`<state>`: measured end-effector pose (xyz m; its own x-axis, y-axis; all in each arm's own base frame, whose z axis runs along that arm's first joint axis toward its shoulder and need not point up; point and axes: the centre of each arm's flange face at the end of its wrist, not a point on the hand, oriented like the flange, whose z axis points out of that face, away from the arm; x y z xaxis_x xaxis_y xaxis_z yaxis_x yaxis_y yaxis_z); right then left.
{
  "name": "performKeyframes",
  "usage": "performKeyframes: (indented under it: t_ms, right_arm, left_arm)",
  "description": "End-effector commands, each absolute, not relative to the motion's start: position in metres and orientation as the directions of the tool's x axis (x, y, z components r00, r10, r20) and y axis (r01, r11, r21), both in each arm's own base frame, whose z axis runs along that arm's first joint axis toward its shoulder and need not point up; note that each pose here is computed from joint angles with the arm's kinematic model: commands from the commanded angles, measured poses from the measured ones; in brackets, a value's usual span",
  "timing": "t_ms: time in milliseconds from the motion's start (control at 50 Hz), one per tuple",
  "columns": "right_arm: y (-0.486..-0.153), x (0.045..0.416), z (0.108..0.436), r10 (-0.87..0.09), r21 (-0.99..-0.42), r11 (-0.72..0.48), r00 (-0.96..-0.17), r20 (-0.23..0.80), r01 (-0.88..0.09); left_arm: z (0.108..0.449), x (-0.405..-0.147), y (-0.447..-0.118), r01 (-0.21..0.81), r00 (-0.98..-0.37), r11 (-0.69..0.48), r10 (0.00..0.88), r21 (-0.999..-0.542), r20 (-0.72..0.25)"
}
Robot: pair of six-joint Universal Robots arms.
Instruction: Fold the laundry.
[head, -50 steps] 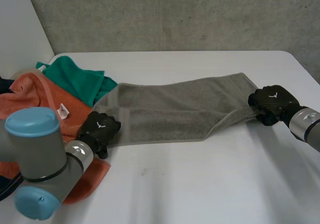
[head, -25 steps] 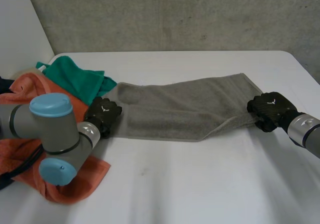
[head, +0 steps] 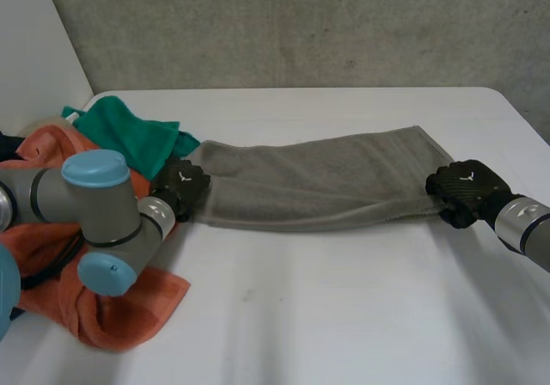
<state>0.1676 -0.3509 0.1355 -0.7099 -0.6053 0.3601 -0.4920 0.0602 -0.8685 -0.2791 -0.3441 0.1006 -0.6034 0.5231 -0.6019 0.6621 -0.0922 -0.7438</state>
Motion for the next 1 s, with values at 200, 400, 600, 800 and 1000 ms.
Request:
performKeyframes:
  t_ms: [200, 400, 600, 800, 1000]
  right_arm:
    - [-0.346, 0.165, 0.169, -0.603, -0.861, 0.070, -0.710, 0.365, -0.503]
    - [-0.307, 0.141, 0.210, -0.680, -0.724, 0.211, -0.630, 0.374, -0.657]
    - [-0.276, 0.131, 0.211, -0.823, -0.571, 0.209, -0.459, 0.336, -0.794]
    - [-0.307, 0.140, 0.190, -0.756, -0.667, 0.254, -0.574, 0.315, -0.701]
    - [-0.320, 0.149, 0.170, -0.711, -0.729, 0.296, -0.652, 0.264, -0.617]
  left_arm:
    - [0.173, -0.265, -0.323, 0.612, -0.677, -0.064, 0.473, -0.788, -0.564]
    - [0.210, -0.239, -0.244, 0.606, -0.686, 0.125, 0.583, -0.786, -0.436]
    - [0.190, -0.240, -0.206, 0.671, -0.629, 0.234, 0.681, -0.704, -0.374]
    - [0.182, -0.258, -0.247, 0.610, -0.693, 0.198, 0.604, -0.768, -0.395]
    - [0.170, -0.268, -0.262, 0.540, -0.731, 0.172, 0.581, -0.824, -0.358]
